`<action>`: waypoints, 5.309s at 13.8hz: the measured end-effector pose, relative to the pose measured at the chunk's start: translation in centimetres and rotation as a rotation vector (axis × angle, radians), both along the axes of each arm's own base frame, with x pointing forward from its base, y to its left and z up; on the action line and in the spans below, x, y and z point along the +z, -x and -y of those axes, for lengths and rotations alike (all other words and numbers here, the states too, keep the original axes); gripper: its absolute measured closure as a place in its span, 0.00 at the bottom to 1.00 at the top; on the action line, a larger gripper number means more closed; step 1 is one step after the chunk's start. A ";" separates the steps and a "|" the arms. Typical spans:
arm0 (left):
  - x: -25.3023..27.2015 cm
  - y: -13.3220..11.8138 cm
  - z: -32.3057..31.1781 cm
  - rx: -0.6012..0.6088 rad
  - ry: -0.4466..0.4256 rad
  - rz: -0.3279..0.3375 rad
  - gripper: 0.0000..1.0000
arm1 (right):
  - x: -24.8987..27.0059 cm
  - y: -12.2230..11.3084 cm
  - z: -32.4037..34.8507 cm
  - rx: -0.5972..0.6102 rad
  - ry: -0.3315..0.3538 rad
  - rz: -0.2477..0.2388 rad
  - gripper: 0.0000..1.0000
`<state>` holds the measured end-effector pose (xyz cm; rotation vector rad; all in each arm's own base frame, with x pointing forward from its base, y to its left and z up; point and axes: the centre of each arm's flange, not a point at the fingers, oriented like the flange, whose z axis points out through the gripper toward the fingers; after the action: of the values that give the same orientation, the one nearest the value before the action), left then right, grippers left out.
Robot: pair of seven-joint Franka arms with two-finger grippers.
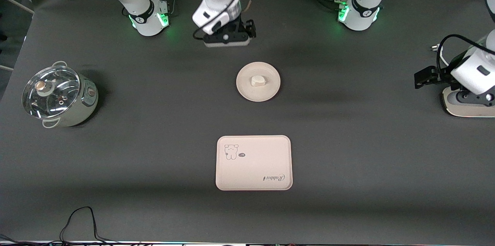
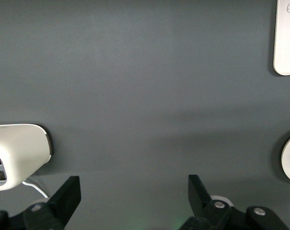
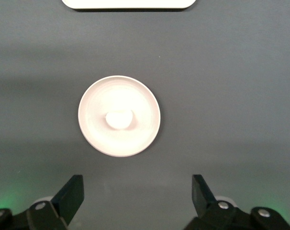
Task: Place bun in plate and plate on tray
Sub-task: 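Move the right gripper down to the plate rim, then close the right gripper on the plate rim, then lift the plate with the right gripper and carry it over the tray, then lower the plate onto the tray with the right gripper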
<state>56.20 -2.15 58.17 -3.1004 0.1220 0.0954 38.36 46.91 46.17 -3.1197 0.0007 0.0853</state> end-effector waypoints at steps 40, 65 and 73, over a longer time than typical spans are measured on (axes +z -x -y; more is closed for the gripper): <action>2.3 2.7 -2.2 0.065 0.039 -0.044 0.00 | -28.1 5.1 5.5 -0.164 -0.169 0.130 0.86; 0.6 1.7 -2.5 0.068 0.041 -0.062 0.00 | -11.5 -11.6 6.8 -0.129 -0.295 0.188 0.96; 0.6 1.7 -2.6 0.070 0.042 -0.062 0.00 | -12.6 -27.3 6.6 -0.194 -0.310 0.226 0.96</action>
<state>54.53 0.42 58.79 -3.1451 0.0170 0.1937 65.69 40.28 33.53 -2.7841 0.2595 -0.2465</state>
